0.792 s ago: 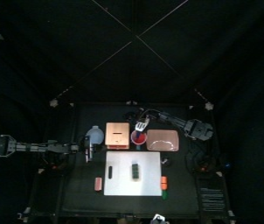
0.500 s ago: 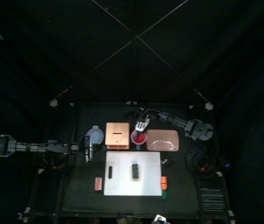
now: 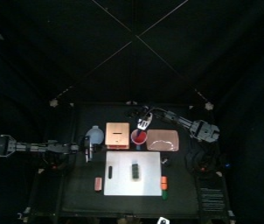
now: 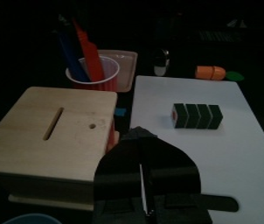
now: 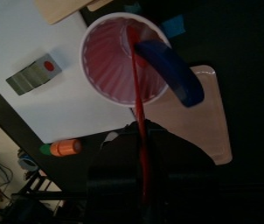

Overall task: Place sushi on board then cut the sushi with the knife then place the pieces on the plate
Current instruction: Grasp knife edge with left hand

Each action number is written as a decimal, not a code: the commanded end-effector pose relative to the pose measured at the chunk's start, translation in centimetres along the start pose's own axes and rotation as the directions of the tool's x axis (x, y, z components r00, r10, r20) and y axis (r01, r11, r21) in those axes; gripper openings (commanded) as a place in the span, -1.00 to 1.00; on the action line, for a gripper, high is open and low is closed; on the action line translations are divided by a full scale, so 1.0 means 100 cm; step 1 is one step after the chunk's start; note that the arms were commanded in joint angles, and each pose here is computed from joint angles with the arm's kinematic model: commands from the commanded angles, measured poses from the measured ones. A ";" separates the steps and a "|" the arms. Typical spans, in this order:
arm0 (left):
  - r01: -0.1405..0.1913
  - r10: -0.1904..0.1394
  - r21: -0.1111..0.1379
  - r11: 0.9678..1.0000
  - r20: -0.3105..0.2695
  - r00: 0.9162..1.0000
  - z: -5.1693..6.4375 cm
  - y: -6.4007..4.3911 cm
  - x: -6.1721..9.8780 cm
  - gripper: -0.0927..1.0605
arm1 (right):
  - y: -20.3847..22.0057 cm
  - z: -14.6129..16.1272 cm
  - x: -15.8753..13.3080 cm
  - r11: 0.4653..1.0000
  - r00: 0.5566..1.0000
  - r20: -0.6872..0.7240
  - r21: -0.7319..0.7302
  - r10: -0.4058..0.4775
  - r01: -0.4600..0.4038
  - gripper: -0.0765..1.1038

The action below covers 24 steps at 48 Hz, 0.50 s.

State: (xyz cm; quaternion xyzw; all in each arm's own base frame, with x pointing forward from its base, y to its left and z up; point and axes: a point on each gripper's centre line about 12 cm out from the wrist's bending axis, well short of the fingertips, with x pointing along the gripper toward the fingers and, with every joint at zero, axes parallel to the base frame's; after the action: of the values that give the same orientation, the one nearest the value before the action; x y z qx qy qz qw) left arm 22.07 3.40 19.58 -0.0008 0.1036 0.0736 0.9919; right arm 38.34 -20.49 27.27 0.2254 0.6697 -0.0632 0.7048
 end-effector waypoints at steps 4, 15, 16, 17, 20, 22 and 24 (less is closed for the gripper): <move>-0.004 0.004 0.000 1.000 0.023 1.000 0.008 0.001 0.003 -0.87 | 0.013 -0.015 -0.049 1.000 0.993 0.116 -0.024 -0.011 0.014 -0.32; -0.004 0.004 -0.002 1.000 0.024 1.000 0.009 0.001 0.003 -0.87 | 0.023 -0.032 -0.081 0.999 0.981 0.192 -0.041 -0.019 0.028 -0.32; -0.004 0.004 -0.002 1.000 0.024 1.000 0.009 0.001 0.003 -0.87 | 0.025 -0.035 -0.087 0.999 0.978 0.207 -0.044 -0.021 0.030 -0.32; -0.004 0.004 -0.002 1.000 0.024 1.000 0.009 0.001 0.003 -0.87 | 0.026 -0.037 -0.090 0.998 0.976 0.215 -0.046 -0.023 0.034 -0.32; -0.004 0.004 -0.002 1.000 0.028 1.000 0.010 0.001 0.003 -0.87 | 0.030 -0.044 -0.100 0.998 0.970 0.240 -0.051 -0.024 0.037 -0.32; -0.004 0.004 -0.003 1.000 0.031 1.000 0.011 0.001 0.004 -0.87 | 0.032 -0.049 -0.107 0.998 0.966 0.259 -0.055 -0.027 0.042 -0.32; -0.006 0.006 -0.004 1.000 0.034 0.999 0.012 0.001 0.004 -0.87 | 0.034 -0.055 -0.114 0.997 0.961 0.275 -0.058 -0.026 0.044 -0.32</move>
State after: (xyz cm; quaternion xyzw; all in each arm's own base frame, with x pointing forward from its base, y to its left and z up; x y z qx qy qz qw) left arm 22.11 3.42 19.60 -0.0015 0.1036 0.0740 0.9919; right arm 35.15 -18.52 35.38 0.1955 0.6082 -0.0780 0.7654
